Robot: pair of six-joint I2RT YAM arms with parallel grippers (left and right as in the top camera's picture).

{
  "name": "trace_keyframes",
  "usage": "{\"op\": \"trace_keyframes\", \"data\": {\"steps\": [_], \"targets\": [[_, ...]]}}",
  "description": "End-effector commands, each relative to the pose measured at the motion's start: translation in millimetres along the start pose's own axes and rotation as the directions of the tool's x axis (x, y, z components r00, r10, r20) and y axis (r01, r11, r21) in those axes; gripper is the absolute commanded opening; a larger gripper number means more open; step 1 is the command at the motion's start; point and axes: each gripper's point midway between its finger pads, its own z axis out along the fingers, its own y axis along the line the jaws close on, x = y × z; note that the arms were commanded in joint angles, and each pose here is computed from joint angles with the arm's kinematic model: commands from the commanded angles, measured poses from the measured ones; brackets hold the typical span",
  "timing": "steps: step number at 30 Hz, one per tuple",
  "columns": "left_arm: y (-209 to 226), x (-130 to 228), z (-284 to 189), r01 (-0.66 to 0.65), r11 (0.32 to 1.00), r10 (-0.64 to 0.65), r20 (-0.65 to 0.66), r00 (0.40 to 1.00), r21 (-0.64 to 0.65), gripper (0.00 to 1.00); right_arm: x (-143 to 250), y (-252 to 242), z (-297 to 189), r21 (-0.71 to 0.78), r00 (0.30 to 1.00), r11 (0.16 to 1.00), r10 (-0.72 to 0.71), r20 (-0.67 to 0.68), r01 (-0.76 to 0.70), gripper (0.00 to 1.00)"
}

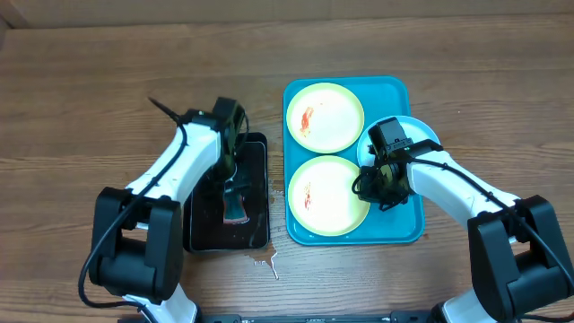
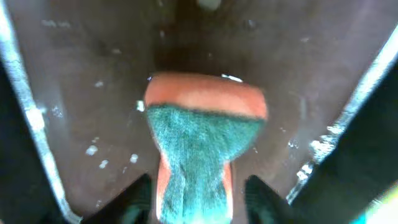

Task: Clean dirty plates on tray and stack at the side

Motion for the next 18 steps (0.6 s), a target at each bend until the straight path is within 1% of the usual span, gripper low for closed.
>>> {"op": "trace_keyframes", "data": {"steps": [1, 4, 6, 12, 15, 18], "targets": [[0, 8, 14, -0.013, 1.0, 0.013, -0.011, 1.0, 0.009, 0.38, 0, -14, 7, 0.069, 1.0, 0.997, 0.031, 0.002, -0.031, 0.08], [2, 9, 22, -0.014, 1.0, 0.014, -0.003, 1.0, 0.008, 0.25, 0, -14, 7, 0.069, 1.0, 0.997, 0.031, 0.002, -0.031, 0.08], [0, 6, 23, -0.015, 1.0, 0.015, 0.01, 1.0, 0.015, 0.04, 0, -14, 7, 0.069, 1.0, 0.997, 0.031, 0.002, -0.031, 0.08], [-4, 0, 3, -0.02, 1.0, 0.02, 0.01, 1.0, 0.019, 0.04, 0, -15, 7, 0.07, 0.999, 0.997, 0.033, 0.002, -0.033, 0.08], [-3, -7, -24, -0.034, 0.999, 0.034, 0.025, 0.999, -0.007, 0.04, -1, -17, 6, 0.07, 0.999, 0.996, 0.053, 0.004, -0.053, 0.06], [0, -18, -56, -0.034, 0.998, 0.037, 0.063, 0.997, -0.049, 0.04, -4, -25, 5, 0.069, 0.994, 0.992, 0.105, 0.005, -0.105, 0.06]]}}
